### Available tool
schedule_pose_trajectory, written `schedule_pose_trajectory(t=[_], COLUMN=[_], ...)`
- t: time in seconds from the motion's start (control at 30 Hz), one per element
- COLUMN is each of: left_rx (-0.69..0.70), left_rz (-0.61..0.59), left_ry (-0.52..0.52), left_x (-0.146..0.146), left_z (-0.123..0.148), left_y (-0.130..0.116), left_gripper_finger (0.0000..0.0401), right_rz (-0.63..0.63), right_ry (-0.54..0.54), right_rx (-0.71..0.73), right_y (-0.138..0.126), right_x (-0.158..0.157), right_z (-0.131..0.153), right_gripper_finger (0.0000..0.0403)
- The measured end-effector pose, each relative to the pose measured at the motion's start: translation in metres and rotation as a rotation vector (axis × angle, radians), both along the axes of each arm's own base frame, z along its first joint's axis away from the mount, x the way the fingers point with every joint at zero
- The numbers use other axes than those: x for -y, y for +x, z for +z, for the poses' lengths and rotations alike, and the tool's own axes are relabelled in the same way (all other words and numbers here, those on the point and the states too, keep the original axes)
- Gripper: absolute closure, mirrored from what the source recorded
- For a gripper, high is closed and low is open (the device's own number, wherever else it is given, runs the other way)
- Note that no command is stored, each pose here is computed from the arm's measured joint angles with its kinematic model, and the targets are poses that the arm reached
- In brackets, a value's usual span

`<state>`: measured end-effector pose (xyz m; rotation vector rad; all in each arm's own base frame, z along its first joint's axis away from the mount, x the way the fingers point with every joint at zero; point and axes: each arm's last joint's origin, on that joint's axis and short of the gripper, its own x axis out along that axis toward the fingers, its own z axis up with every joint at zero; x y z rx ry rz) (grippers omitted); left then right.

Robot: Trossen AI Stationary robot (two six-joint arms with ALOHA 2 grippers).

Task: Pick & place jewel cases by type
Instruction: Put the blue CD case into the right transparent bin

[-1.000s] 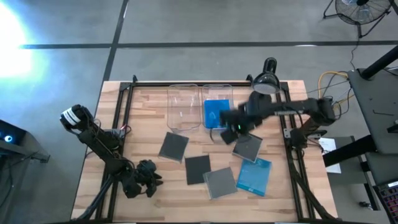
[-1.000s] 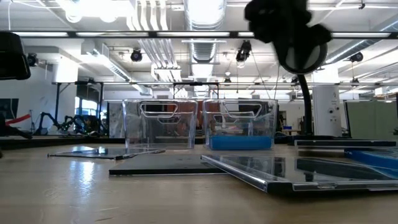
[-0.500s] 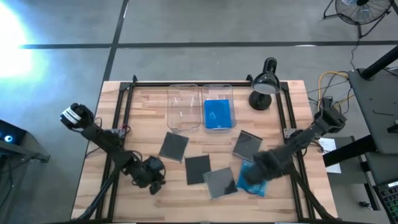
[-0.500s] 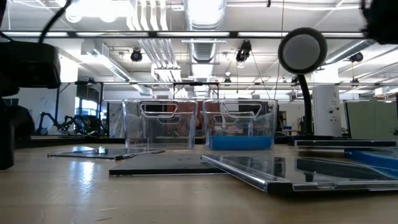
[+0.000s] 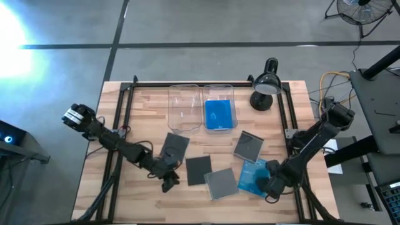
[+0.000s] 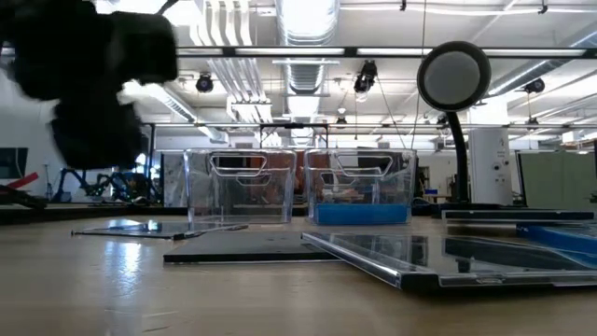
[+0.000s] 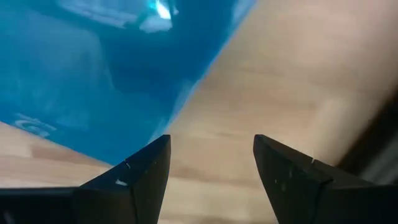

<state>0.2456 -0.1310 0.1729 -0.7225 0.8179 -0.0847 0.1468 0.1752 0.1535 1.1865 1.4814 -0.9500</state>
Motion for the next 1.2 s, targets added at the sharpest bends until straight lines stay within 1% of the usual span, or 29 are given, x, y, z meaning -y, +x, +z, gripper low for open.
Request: schedule_pose_trajectory(t=[0.1,0.2,0.27,0.33,0.4,0.47,0.57,0.63,0.7,0.77,0.83,0.9,0.97,1.07,1.13,1.2], left_rx=[0.018,0.020,0.042,0.067,0.088,0.119,0.158,0.169,0.160,0.142,0.120,0.060,-0.012,-0.109,-0.130,-0.110], left_rz=[0.029,0.064,0.100,0.152,0.226,0.298,0.342,0.328,0.293,0.255,0.224,0.200,0.199,0.225,0.234,0.228], left_ry=[0.054,0.100,0.111,0.123,0.140,0.133,0.084,0.056,0.051,0.057,0.069,0.110,0.175,0.337,0.441,0.520], left_x=[-0.007,-0.018,-0.028,-0.040,-0.055,-0.073,-0.092,-0.098,-0.097,-0.094,-0.090,-0.087,-0.087,-0.089,-0.089,-0.090], left_z=[0.017,0.033,0.042,0.048,0.051,0.053,0.049,0.045,0.040,0.032,0.025,0.017,0.012,0.011,0.015,0.020], left_y=[0.014,0.026,0.035,0.042,0.049,0.060,0.083,0.100,0.121,0.142,0.164,0.182,0.197,0.211,0.219,0.228], left_gripper_finger=[0.0273,0.0273,0.0273,0.0273,0.0273,0.0273,0.0273,0.0273,0.0273,0.0273,0.0273,0.0273,0.0273,0.0273,0.0273,0.0273], right_rz=[0.132,0.278,0.378,0.463,0.516,0.524,0.524,0.527,0.534,0.553,0.576,0.573,0.548,0.492,0.448,0.392], right_ry=[-0.015,-0.008,-0.003,-0.013,-0.040,-0.076,-0.116,-0.142,-0.184,-0.220,-0.215,-0.204,-0.183,-0.141,-0.132,-0.127], right_rx=[-0.020,-0.004,0.020,0.053,0.091,0.132,0.202,0.267,0.347,0.387,0.424,0.435,0.405,0.383,0.377,0.398], right_y=[-0.006,-0.008,-0.008,-0.005,0.000,0.007,0.017,0.025,0.033,0.037,0.041,0.043,0.042,0.038,0.036,0.037], right_x=[0.006,0.009,0.010,0.012,0.014,0.018,0.021,0.021,0.020,0.021,0.017,0.016,0.016,0.012,0.009,0.007], right_z=[-0.015,-0.018,-0.019,-0.019,-0.017,-0.016,-0.015,-0.012,-0.009,-0.006,-0.002,0.001,0.001,0.001,0.001,0.002], right_gripper_finger=[0.0179,0.0179,0.0179,0.0179,0.0179,0.0179,0.0179,0.0179,0.0179,0.0179,0.0179,0.0179,0.0179,0.0179,0.0179,0.0179])
